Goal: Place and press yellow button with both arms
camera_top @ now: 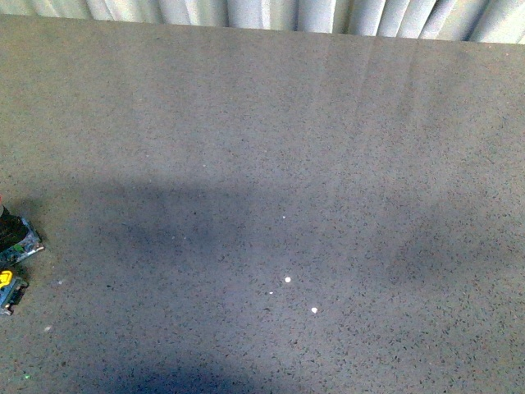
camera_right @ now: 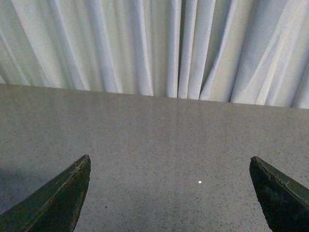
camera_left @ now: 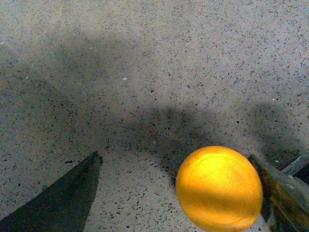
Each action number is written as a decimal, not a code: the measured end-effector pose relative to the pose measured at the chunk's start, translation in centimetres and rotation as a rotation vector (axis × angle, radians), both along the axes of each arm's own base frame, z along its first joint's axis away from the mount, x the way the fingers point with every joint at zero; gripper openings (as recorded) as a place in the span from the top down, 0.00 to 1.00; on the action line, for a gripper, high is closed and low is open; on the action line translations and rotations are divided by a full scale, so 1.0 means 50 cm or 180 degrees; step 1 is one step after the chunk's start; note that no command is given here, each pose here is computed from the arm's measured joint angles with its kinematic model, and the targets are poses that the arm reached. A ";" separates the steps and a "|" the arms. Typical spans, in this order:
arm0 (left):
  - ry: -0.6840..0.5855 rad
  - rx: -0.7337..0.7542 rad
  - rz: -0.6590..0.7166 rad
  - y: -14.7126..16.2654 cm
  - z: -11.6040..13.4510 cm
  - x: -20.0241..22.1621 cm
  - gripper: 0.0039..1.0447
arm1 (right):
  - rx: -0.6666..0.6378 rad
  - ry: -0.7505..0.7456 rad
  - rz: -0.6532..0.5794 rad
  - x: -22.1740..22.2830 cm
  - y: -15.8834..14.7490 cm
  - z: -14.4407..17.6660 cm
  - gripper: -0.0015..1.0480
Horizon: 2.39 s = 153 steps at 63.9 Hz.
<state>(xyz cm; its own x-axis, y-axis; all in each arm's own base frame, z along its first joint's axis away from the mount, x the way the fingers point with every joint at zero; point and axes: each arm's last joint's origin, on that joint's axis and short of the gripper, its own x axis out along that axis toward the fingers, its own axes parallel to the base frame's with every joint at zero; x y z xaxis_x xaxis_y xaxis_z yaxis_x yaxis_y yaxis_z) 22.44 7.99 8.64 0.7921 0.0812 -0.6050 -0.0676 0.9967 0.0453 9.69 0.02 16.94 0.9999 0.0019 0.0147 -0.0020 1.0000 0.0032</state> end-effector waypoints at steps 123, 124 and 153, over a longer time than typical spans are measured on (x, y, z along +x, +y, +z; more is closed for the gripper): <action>-0.0372 0.0949 -0.2181 -0.475 0.027 0.115 0.70 | 0.0000 0.0000 -0.0001 0.000 0.000 0.000 0.09; -0.0374 0.0974 -0.2190 -0.479 0.024 0.115 0.70 | 0.0000 -0.0001 0.0000 0.000 0.000 0.000 0.09; -0.0375 0.1186 -0.2299 -0.522 -0.016 0.109 0.70 | 0.0000 0.0000 0.0000 0.000 0.000 0.000 0.09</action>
<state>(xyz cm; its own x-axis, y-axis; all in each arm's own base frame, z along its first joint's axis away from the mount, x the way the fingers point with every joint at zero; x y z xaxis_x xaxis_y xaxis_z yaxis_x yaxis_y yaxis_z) 27.91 -18.12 7.83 0.7828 -0.2938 -0.5486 0.5599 0.7173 0.4148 9.69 0.02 16.94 0.9999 0.0019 0.0147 -0.0020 1.0000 0.0032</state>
